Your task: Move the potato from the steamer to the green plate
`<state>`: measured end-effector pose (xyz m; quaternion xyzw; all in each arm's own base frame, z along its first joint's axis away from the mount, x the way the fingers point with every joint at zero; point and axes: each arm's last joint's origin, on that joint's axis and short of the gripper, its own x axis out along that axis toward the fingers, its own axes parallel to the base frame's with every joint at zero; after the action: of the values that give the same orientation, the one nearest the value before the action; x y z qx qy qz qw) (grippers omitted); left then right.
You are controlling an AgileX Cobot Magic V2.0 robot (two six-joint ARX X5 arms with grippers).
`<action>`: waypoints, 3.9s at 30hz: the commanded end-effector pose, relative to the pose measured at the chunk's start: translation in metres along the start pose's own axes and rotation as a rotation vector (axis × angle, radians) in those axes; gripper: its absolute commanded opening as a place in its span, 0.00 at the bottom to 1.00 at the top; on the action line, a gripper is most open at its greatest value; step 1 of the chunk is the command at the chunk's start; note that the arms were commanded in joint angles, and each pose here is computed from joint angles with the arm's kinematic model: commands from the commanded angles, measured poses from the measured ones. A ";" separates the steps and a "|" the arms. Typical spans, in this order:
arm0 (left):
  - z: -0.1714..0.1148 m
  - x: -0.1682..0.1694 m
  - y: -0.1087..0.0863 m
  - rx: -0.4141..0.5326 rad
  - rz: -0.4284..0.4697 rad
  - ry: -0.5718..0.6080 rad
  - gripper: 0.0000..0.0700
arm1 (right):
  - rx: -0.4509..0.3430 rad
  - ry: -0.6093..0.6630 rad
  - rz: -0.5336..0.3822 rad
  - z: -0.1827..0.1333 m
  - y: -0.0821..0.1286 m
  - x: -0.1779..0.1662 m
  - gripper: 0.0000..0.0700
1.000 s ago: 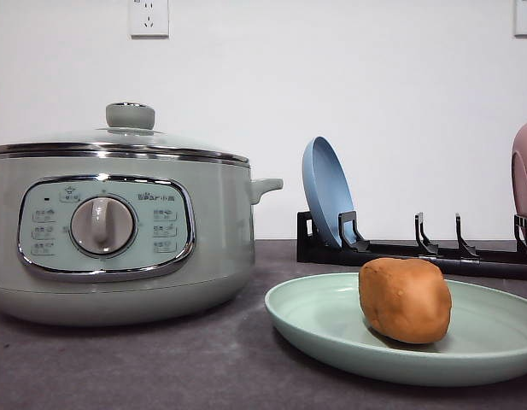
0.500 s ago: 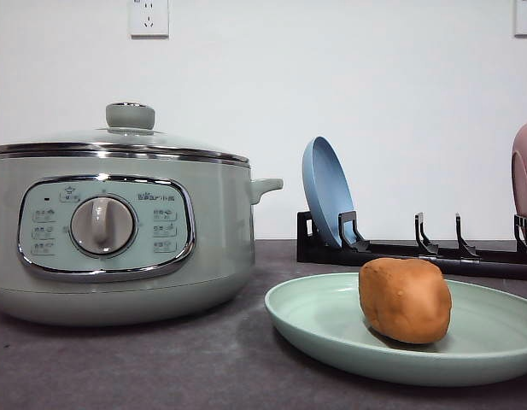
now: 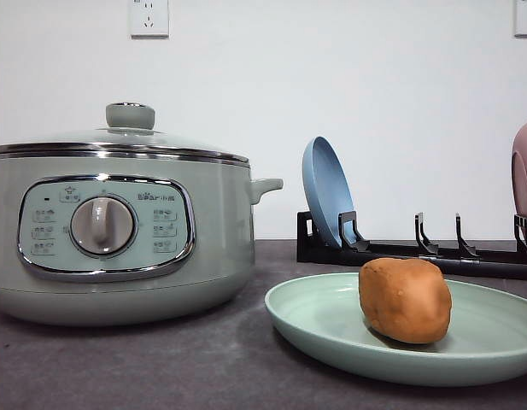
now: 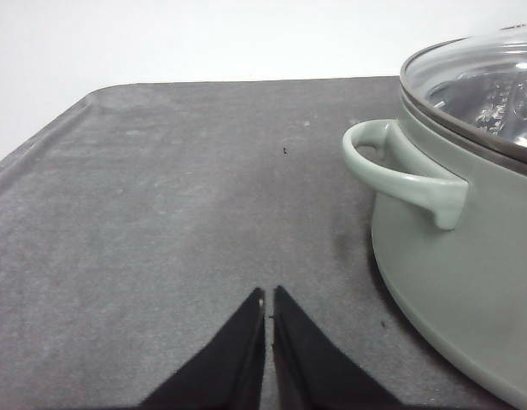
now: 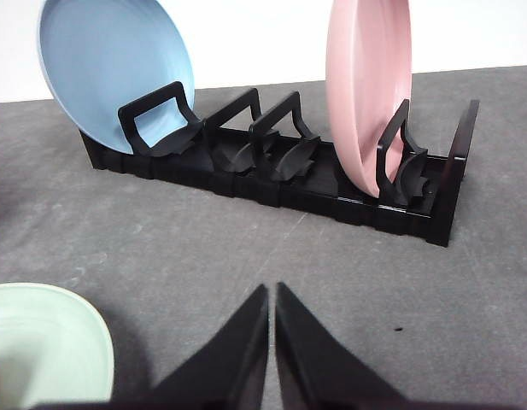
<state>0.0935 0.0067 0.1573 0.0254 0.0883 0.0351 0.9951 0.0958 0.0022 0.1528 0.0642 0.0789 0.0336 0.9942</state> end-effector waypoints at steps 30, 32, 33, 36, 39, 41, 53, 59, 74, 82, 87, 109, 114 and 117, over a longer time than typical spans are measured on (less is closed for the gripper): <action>-0.007 0.001 0.000 -0.010 0.002 0.038 0.01 | -0.005 -0.005 0.001 -0.001 0.000 0.000 0.00; -0.007 0.001 0.000 -0.010 0.002 0.038 0.01 | -0.004 -0.005 0.001 -0.001 0.000 0.000 0.00; -0.007 0.001 0.000 -0.010 0.002 0.038 0.01 | -0.004 -0.005 0.001 -0.001 0.000 0.000 0.00; -0.007 0.001 0.000 -0.009 0.002 0.038 0.01 | -0.005 -0.005 0.001 -0.001 0.000 0.000 0.00; -0.007 0.001 0.000 -0.010 0.003 0.037 0.01 | -0.005 -0.005 0.001 -0.001 0.000 0.000 0.00; -0.007 0.001 0.000 -0.010 0.002 0.038 0.01 | -0.005 -0.005 0.001 -0.001 0.000 0.000 0.00; -0.007 0.001 0.000 -0.009 0.002 0.038 0.01 | -0.005 -0.005 0.001 -0.001 0.000 0.000 0.00; -0.007 0.001 0.000 -0.010 0.002 0.038 0.01 | -0.005 -0.005 0.001 -0.001 0.000 0.000 0.00; -0.007 0.001 0.000 -0.010 0.002 0.038 0.01 | -0.005 -0.005 0.001 -0.001 0.000 0.000 0.00; -0.007 0.001 0.000 -0.010 0.002 0.038 0.01 | -0.005 -0.005 0.001 -0.001 0.000 0.000 0.00; -0.007 0.001 0.000 -0.010 0.002 0.037 0.01 | -0.005 -0.005 0.001 -0.001 0.000 0.000 0.00; -0.007 0.001 0.000 -0.010 0.002 0.038 0.01 | -0.004 -0.005 0.001 -0.001 0.000 0.000 0.00; -0.007 0.001 0.000 -0.010 0.002 0.038 0.01 | -0.005 -0.005 0.001 -0.001 0.000 0.000 0.00; -0.007 0.001 0.000 -0.010 0.002 0.038 0.01 | -0.005 -0.005 0.001 -0.001 0.000 0.000 0.00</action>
<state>0.0935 0.0067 0.1573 0.0254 0.0883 0.0351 0.9951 0.0958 0.0022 0.1528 0.0642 0.0789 0.0336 0.9942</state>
